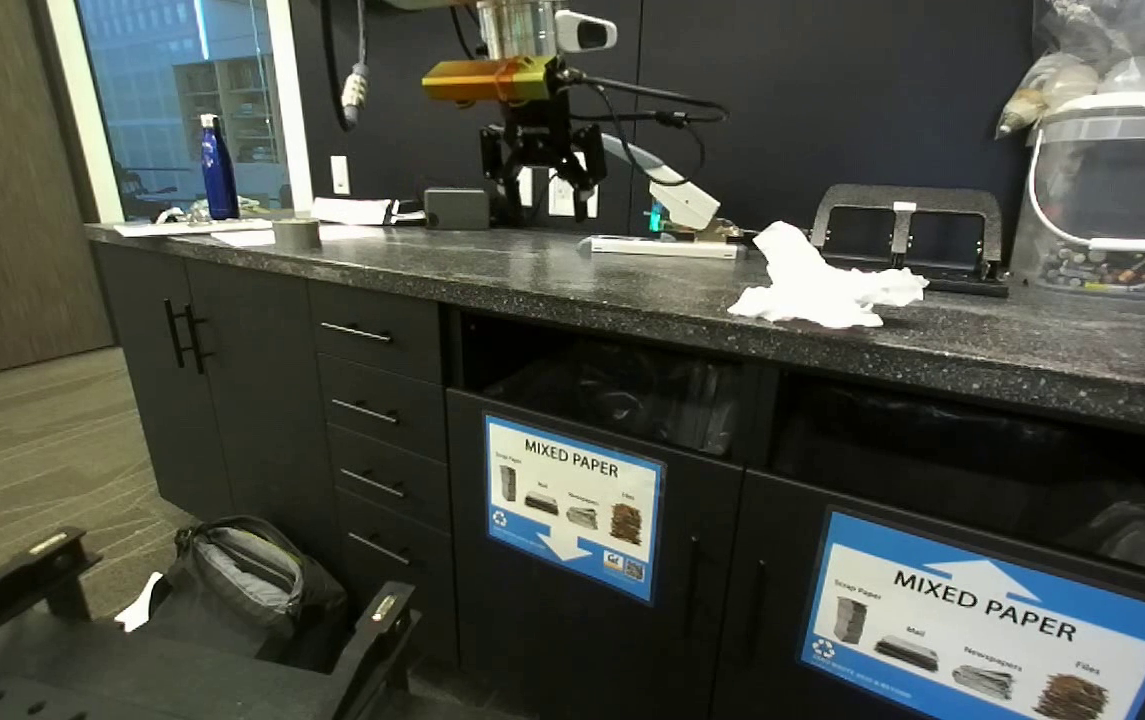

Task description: Put the papers in the bin to the left

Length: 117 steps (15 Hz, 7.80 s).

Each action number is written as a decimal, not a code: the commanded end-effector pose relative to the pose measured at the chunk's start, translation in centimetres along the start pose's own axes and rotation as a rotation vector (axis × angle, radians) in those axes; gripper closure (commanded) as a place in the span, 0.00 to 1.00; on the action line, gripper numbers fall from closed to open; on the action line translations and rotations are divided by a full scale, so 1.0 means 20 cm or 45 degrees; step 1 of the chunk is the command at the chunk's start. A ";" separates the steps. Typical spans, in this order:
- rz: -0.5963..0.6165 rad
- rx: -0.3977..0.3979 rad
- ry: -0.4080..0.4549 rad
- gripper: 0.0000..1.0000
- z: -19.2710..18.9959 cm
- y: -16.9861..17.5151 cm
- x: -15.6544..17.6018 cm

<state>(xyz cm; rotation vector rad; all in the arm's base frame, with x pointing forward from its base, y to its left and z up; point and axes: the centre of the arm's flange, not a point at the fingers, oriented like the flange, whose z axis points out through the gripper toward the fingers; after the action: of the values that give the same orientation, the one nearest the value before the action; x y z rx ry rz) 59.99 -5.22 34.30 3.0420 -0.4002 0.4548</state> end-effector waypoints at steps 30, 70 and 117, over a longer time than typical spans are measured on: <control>0.481 -0.218 -0.052 0.00 0.29 1.41 0.51; 0.329 -0.188 -0.459 0.81 0.43 1.53 0.19; 0.199 0.025 0.871 0.84 1.45 0.06 -0.37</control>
<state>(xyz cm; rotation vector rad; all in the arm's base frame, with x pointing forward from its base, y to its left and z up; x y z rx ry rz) 59.01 -6.33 5.88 2.6776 -0.5409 1.3697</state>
